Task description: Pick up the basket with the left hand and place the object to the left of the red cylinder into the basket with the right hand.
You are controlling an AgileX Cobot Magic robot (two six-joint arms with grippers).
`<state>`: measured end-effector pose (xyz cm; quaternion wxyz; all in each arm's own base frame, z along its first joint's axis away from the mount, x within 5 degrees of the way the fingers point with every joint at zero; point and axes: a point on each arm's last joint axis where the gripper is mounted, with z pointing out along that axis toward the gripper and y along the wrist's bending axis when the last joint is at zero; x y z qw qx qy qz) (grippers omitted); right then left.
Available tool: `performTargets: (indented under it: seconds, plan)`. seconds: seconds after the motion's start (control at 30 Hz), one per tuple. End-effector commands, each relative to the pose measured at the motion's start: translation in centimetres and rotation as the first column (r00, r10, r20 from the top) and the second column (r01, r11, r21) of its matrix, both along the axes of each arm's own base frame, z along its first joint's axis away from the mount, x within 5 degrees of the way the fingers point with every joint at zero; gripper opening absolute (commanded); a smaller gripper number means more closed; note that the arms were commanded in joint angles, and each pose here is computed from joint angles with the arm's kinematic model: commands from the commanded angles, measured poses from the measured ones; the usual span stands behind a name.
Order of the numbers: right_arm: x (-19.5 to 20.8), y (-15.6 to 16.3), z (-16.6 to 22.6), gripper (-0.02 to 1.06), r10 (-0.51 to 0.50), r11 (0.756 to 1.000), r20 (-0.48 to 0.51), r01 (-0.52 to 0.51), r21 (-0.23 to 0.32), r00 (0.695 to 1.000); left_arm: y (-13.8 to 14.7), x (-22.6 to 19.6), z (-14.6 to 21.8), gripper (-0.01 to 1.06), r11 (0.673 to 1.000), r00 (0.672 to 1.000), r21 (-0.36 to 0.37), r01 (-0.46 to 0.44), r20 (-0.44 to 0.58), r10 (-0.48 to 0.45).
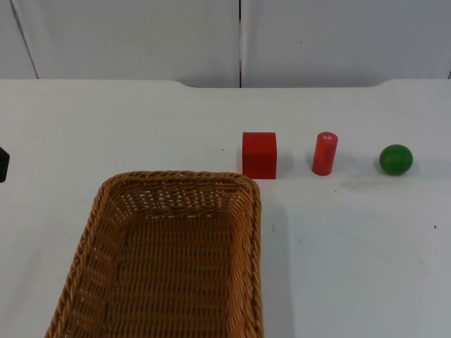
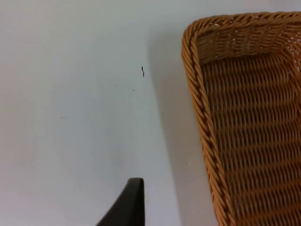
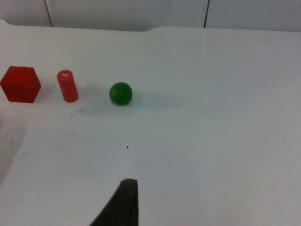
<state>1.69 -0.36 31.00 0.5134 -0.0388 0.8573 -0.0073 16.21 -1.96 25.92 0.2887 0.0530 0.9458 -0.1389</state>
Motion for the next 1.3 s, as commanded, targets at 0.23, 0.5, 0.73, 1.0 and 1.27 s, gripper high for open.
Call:
performTargets:
  seconds: [0.23, 0.5, 0.73, 1.0, 1.27]
  plan:
    - [5.2, 0.4, 3.6, 1.05, -0.004, 1.0, -0.044, 0.004, -0.014, 0.999, -0.4, 0.0, 0.2, 1.05, 0.999, 1.0, -0.026, 0.023, 0.005, -0.023]
    - [10.7, 1.0, 5.7, 1.05, 0.001, 1.0, -0.132, -0.004, -0.018, 0.991, -0.3, 0.1, 0.2, 1.05, 0.999, 1.0, -0.024, 0.023, 0.009, -0.023]
    - [14.1, 1.8, 4.8, 1.05, 0.06, 0.998, -0.229, -0.064, -0.012, 0.972, -0.3, 0.3, 0.1, 1.05, 0.999, 0.999, -0.012, 0.032, 0.012, -0.032]
    - [17.1, 2.5, 2.7, 1.05, 0.107, 0.994, -0.341, -0.112, 0.007, 0.934, -0.1, 1.9, -1.5, 1.05, 1.0, 0.998, -0.018, 0.009, -0.054, -0.01]
    - [17.3, 2.5, 2.6, 1.05, 0.117, 0.992, -0.338, -0.126, -0.006, 0.934, -0.3, 4.4, -4.9, 1.05, 0.997, 0.982, -0.074, 0.008, -0.186, -0.022]
